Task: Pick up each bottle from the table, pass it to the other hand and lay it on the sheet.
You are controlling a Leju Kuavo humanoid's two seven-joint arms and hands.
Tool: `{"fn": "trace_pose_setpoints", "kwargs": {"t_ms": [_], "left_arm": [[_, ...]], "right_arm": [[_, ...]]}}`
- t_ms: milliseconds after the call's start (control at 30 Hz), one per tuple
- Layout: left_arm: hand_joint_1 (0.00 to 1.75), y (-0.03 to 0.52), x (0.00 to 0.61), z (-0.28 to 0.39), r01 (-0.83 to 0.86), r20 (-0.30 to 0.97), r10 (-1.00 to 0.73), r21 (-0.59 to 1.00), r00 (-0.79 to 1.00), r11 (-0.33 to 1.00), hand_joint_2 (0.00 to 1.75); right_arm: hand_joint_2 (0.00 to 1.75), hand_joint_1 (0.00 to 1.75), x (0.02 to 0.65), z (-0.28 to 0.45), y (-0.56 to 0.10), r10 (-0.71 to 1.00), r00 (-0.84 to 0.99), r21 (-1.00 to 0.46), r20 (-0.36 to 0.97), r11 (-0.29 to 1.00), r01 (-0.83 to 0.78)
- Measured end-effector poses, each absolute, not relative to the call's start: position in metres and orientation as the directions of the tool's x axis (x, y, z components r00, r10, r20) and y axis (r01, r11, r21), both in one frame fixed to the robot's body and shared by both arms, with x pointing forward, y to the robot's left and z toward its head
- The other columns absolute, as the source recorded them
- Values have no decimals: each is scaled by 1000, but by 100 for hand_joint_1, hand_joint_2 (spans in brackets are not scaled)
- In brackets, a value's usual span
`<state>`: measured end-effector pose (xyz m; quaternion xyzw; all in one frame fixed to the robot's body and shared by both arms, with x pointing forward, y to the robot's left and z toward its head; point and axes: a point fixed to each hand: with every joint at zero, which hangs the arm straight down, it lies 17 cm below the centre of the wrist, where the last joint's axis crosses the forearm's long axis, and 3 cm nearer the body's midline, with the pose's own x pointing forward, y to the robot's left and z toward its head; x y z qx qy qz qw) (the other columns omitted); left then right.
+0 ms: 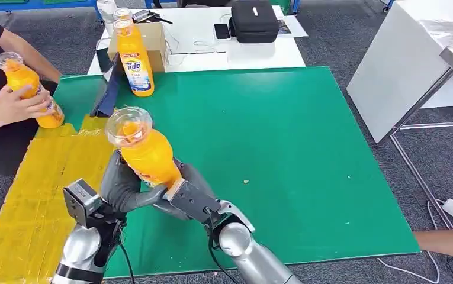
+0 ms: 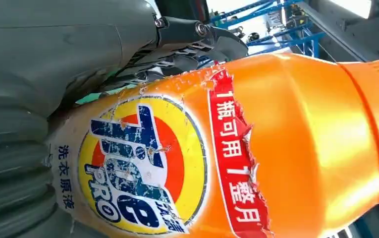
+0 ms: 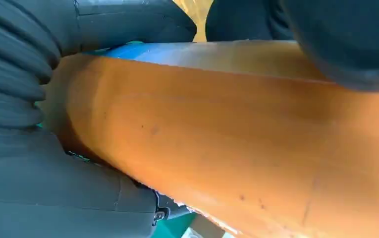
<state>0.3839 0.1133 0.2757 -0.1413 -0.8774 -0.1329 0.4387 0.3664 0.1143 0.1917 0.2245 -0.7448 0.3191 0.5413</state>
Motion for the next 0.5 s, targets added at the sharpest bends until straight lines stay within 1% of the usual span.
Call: {"fn": "trace_pose_setpoints", "kwargs": {"t_ms": [133, 333, 367, 500], "left_arm": [[0, 114, 382, 274, 363, 807, 124, 118, -578, 924, 175], [0, 112, 380, 270, 325, 793, 42, 200, -608, 924, 175], [175, 112, 380, 269, 325, 793, 39, 204, -608, 923, 175], [175, 111, 379, 268, 322, 788, 22, 225, -615, 920, 175]], "right_arm": [[175, 175, 364, 188, 117, 9, -300, -224, 954, 686, -692], [175, 175, 359, 181, 122, 19, -292, -228, 956, 671, -706], [175, 175, 359, 180, 123, 20, -291, -229, 956, 669, -707], [175, 175, 358, 177, 123, 23, -286, -228, 958, 666, -710]]}}
